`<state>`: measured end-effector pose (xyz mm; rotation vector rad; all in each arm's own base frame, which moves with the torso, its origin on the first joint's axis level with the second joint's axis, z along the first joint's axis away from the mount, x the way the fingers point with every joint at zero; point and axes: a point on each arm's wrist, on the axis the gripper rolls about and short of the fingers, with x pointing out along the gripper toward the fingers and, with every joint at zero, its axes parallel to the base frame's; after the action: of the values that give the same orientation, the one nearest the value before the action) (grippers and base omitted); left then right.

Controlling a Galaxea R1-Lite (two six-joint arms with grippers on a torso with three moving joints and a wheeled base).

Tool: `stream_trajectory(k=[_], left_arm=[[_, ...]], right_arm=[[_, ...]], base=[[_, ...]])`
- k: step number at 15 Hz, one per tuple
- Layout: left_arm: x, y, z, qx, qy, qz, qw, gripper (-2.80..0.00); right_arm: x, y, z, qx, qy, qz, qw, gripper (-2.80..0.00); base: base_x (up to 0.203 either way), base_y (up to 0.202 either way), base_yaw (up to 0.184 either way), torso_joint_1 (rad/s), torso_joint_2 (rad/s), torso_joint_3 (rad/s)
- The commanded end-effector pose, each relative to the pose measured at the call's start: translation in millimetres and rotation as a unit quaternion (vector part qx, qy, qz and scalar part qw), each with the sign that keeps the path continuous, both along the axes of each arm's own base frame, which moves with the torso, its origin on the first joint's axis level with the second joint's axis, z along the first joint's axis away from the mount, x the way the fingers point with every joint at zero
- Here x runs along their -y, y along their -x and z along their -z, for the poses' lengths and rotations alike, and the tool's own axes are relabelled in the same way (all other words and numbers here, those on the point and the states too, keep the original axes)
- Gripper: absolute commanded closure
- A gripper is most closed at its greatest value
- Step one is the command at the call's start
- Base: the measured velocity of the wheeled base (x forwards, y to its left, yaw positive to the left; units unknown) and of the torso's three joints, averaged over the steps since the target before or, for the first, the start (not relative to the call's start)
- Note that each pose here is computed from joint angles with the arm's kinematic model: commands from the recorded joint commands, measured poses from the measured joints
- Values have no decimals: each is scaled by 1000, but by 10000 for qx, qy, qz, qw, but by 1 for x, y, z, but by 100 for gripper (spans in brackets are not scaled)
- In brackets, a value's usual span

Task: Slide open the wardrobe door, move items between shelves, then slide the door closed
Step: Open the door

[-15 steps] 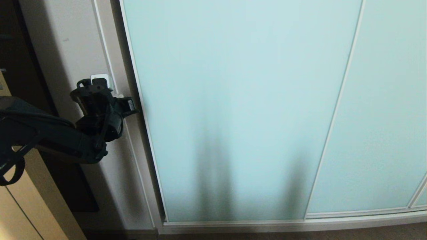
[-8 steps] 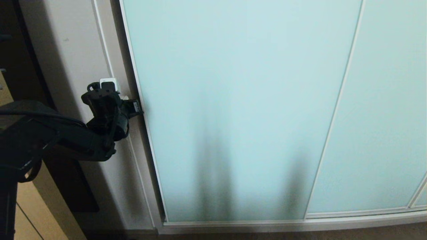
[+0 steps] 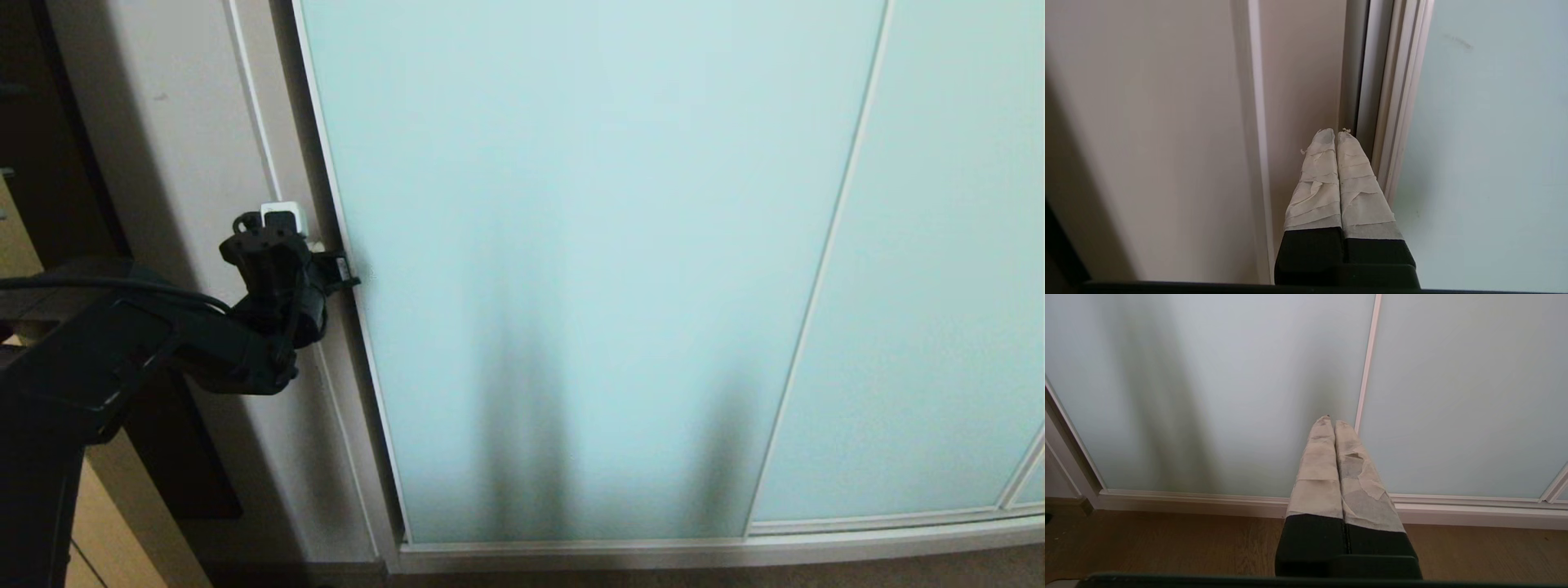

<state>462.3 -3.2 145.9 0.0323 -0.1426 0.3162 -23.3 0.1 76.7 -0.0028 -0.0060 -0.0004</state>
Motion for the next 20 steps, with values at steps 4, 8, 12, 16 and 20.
stream_trajectory(k=[4, 8, 12, 16, 20], left_arm=[[0, -15, 14, 12, -31, -9, 10000, 0], [3, -18, 16, 31, -60, 18, 10000, 0], [12, -22, 24, -20, -93, 97, 9999, 0], [17, -30, 30, 6, -123, 141, 9998, 0], [18, -37, 36, 25, -174, 145, 9997, 0]], right_arm=[[0, 0, 0, -7, 2, -2, 10000, 0], [0, 0, 0, -7, 2, -2, 10000, 0], [0, 0, 0, -7, 2, -2, 10000, 0], [0, 0, 0, -7, 2, -2, 10000, 0], [0, 0, 0, -7, 2, -2, 10000, 0]], base=[[0, 0, 0, 0, 0, 0], [0, 0, 0, 0, 0, 0], [0, 0, 0, 0, 0, 0], [0, 0, 0, 0, 0, 0], [0, 0, 0, 0, 0, 0]])
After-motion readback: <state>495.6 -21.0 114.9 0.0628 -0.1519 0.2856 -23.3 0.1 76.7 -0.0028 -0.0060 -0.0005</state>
